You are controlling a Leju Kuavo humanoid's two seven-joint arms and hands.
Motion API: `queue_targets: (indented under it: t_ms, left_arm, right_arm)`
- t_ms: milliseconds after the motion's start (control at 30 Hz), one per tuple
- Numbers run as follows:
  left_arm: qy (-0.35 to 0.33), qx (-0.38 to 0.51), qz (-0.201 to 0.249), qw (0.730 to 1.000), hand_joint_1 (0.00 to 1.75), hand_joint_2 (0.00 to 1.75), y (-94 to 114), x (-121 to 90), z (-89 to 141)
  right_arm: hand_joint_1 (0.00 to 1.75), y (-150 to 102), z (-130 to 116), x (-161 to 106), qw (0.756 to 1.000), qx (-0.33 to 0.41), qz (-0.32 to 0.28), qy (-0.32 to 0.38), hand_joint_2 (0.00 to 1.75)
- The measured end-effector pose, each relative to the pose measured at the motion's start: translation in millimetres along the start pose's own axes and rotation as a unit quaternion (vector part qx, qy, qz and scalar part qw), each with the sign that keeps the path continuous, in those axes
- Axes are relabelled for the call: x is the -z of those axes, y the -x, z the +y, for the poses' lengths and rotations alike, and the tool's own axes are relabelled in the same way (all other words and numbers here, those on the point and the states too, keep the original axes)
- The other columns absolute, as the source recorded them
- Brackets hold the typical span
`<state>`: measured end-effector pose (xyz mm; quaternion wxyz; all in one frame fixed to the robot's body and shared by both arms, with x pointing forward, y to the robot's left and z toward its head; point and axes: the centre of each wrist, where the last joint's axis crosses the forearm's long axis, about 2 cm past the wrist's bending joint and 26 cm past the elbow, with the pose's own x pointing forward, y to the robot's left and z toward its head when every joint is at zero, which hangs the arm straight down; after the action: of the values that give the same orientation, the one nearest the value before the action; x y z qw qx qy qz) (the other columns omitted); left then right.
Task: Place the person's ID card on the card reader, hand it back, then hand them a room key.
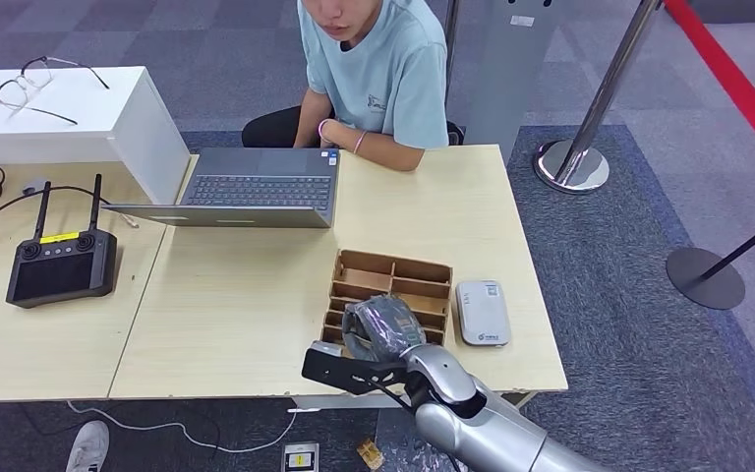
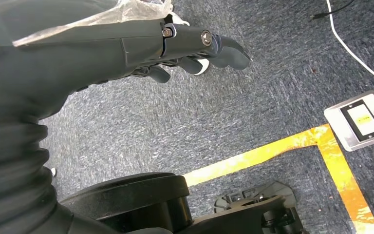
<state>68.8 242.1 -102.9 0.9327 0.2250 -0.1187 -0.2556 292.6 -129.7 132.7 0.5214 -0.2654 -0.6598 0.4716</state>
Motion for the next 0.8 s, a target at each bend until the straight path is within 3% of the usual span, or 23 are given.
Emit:
queue_targets:
  t_ms: [400, 600, 733, 800]
  left_arm:
    - [0.000, -0.001, 0.001, 1.000, 0.00, 1.75, 0.1, 0.0, 0.0]
    - [0.000, -0.001, 0.001, 1.000, 0.00, 1.75, 0.1, 0.0, 0.0]
    - [0.000, -0.001, 0.001, 1.000, 0.00, 1.75, 0.1, 0.0, 0.0]
    - [0.000, -0.001, 0.001, 1.000, 0.00, 1.75, 0.1, 0.0, 0.0]
  right_arm:
    - [1.25, 0.9, 2.2, -1.5, 1.000, 0.003, 0.005, -0.007, 1.75]
    - [1.38, 1.4, 2.3, -1.5, 1.000, 0.002, 0.008, -0.007, 1.75]
    - [1.71, 1.4, 2.4, -1.5, 1.000, 0.003, 0.008, -0.006, 1.75]
    - [1.75, 1.5, 2.4, -1.5, 1.000, 0.003, 0.009, -0.006, 1.75]
